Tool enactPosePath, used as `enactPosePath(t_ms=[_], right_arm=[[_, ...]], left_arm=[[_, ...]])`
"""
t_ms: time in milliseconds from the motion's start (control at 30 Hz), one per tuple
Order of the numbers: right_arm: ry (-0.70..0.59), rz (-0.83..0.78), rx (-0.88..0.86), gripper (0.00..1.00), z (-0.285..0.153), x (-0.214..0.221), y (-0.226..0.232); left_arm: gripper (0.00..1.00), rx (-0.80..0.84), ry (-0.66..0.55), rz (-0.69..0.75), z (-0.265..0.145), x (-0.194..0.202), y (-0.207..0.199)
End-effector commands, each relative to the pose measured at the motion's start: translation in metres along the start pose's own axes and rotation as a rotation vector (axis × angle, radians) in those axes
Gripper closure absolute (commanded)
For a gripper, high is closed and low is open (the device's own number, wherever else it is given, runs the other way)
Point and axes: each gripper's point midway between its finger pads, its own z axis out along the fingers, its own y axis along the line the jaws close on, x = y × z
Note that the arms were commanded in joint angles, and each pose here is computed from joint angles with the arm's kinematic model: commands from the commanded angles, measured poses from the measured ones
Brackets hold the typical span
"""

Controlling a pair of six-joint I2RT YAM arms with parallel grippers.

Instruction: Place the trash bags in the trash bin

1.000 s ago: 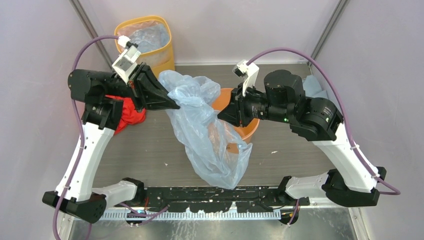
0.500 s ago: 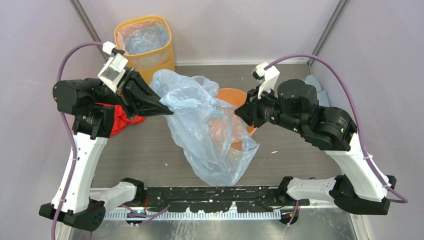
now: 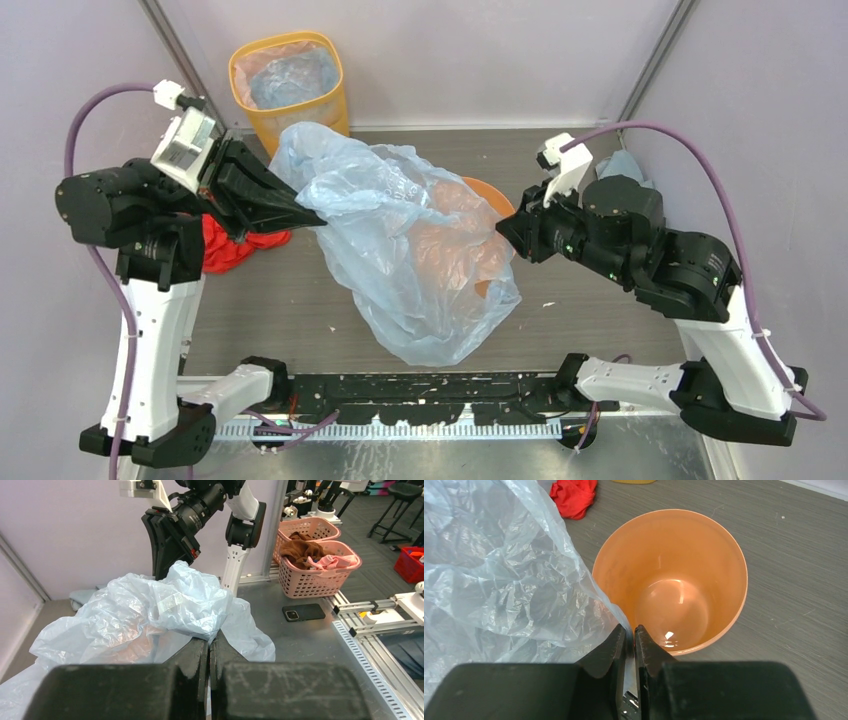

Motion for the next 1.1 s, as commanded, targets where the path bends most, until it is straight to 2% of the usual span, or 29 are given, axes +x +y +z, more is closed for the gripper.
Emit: enactPosePath(t_ms=[0, 400, 433, 467, 533, 600, 633, 800, 933, 1067], right_arm=[[-0.03, 0.016, 0.01, 0.82, -0.007, -0.003, -0.004], [0.01, 0.018, 0.008, 0.82, -0.005, 0.015, -0.006], [0.008, 0.019, -0.003, 0.79, -0.006, 0.014, -0.004], [0.002, 0.023, -0.021, 0.7, -0.008, 0.013, -0.001], [-0.024, 0.033, -0.078, 0.38, -0.013, 0.004, 0.009], [-0.066, 0.048, -0.118, 0.2, -0.02, -0.009, 0.016], [-0.087, 0.054, -0.128, 0.15, -0.024, -0.017, 0.018], [-0.143, 0.082, -0.212, 0.11, -0.027, -0.05, 0.041], [-0.139, 0.132, -0.292, 0.12, -0.009, -0.065, 0.065], [-0.091, 0.204, -0.446, 0.12, 0.003, -0.068, 0.102]], left_arm=[[1.0, 0.001, 0.001, 0.08, -0.001, -0.02, -0.02], [1.0, 0.01, -0.007, 0.199, 0.001, -0.059, -0.04], [1.0, 0.01, -0.008, 0.202, 0.001, -0.06, -0.04], [1.0, 0.009, -0.01, 0.2, 0.001, -0.061, -0.039], [1.0, 0.011, -0.011, 0.194, 0.001, -0.06, -0.037], [1.0, 0.019, -0.008, 0.184, 0.002, -0.056, -0.035], [1.0, 0.026, -0.008, 0.175, 0.002, -0.053, -0.034], [1.0, 0.07, -0.015, 0.152, 0.005, -0.045, -0.039], [1.0, 0.137, -0.029, 0.163, 0.009, -0.044, -0.055], [1.0, 0.191, -0.045, 0.187, 0.011, -0.046, -0.069]])
